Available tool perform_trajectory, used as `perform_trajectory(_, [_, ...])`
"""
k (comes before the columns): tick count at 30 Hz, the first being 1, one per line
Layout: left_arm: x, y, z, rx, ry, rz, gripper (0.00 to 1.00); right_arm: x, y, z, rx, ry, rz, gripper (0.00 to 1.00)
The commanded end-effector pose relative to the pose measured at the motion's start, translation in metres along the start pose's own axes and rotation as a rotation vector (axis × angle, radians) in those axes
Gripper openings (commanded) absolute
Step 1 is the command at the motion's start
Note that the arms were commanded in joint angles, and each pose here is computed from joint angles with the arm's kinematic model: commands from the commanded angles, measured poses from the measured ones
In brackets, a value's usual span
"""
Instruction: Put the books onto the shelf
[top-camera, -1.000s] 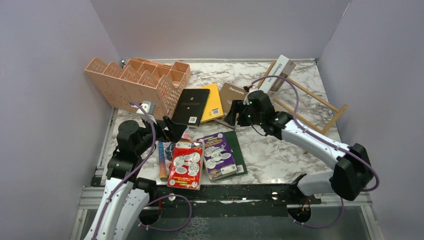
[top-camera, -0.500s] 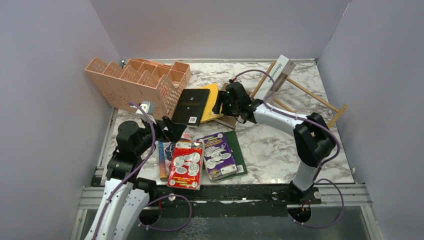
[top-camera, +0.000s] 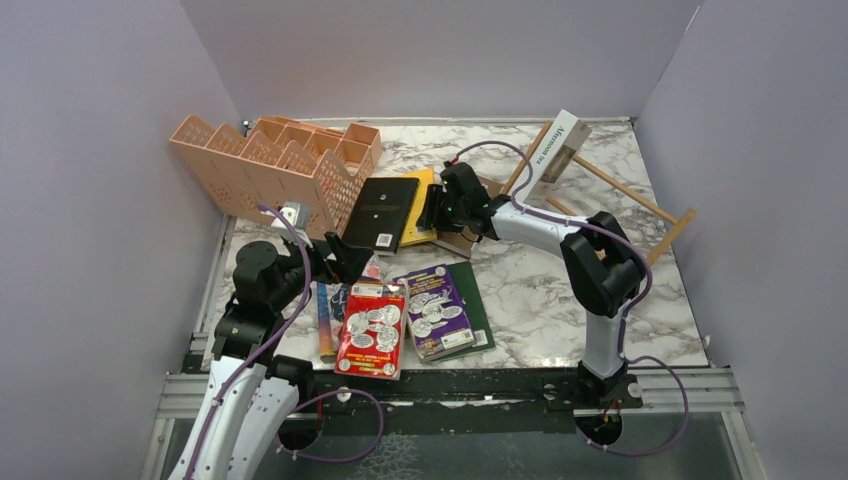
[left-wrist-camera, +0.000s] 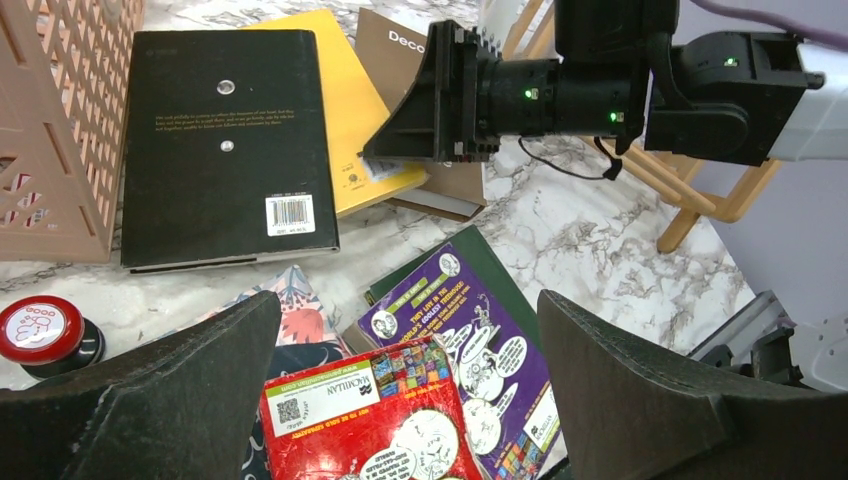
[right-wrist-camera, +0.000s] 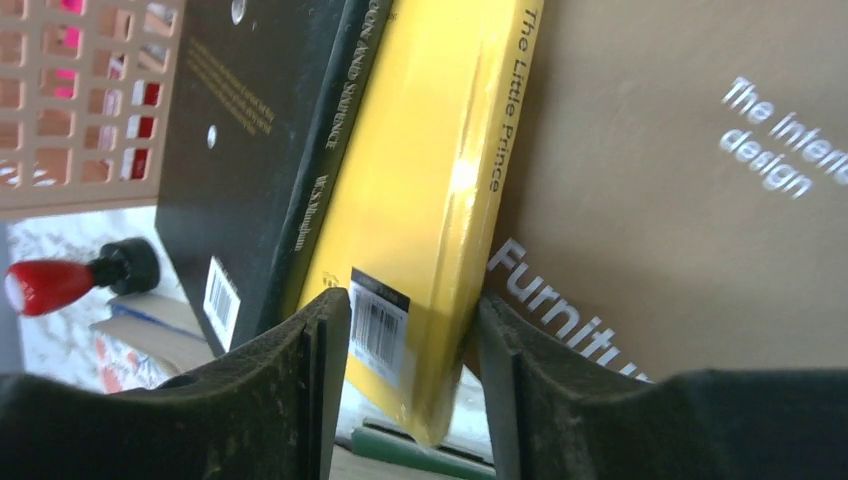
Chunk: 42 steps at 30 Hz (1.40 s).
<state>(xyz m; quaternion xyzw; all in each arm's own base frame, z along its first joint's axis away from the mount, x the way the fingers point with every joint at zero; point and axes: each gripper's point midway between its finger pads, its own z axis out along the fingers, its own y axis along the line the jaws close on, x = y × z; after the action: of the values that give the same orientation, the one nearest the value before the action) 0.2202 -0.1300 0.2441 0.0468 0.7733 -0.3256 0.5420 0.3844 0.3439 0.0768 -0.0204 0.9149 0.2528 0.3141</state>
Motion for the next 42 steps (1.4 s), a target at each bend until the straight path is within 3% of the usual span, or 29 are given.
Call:
perform_trajectory(1, [-0.006,0.003,-0.002,-0.018,-0.037,0.015,0.99,-0.007,0.042,-0.021,-0.228,-0.059,0.028,0.48])
perform_trajectory(3, [-0.009,0.003,-0.005,-0.028,-0.058,0.018,0.99,-0.016,0.052,-0.035,-0.280,-0.110,0.055,0.40])
perform_trajectory(8, [-0.011,0.004,-0.006,-0.034,-0.069,0.018,0.99,-0.031,0.064,-0.054,-0.319,-0.152,0.118,0.08])
perform_trajectory(10, [-0.010,0.004,-0.005,-0.033,-0.060,0.016,0.99,-0.035,0.066,-0.059,-0.325,-0.166,0.139,0.01])
perform_trajectory(18, [-0.008,0.004,-0.004,-0.029,-0.052,0.015,0.99,-0.031,0.047,-0.065,-0.255,-0.199,0.186,0.01])
perform_trajectory(24, [-0.007,0.005,-0.003,-0.031,-0.049,0.012,0.99,-0.017,0.008,-0.091,-0.119,-0.245,0.179,0.01])
perform_trajectory(33, [-0.004,0.007,0.000,-0.035,-0.028,0.003,0.99,0.052,-0.048,-0.123,-0.019,-0.166,0.193,0.01])
perform_trajectory(35, [-0.003,0.007,0.001,-0.035,-0.025,0.002,0.99,0.064,-0.057,-0.125,0.003,-0.145,0.203,0.07])
perform_trajectory(42, [-0.002,0.008,0.003,-0.035,-0.018,-0.002,0.99,0.071,-0.057,-0.126,-0.025,-0.145,0.245,0.56])
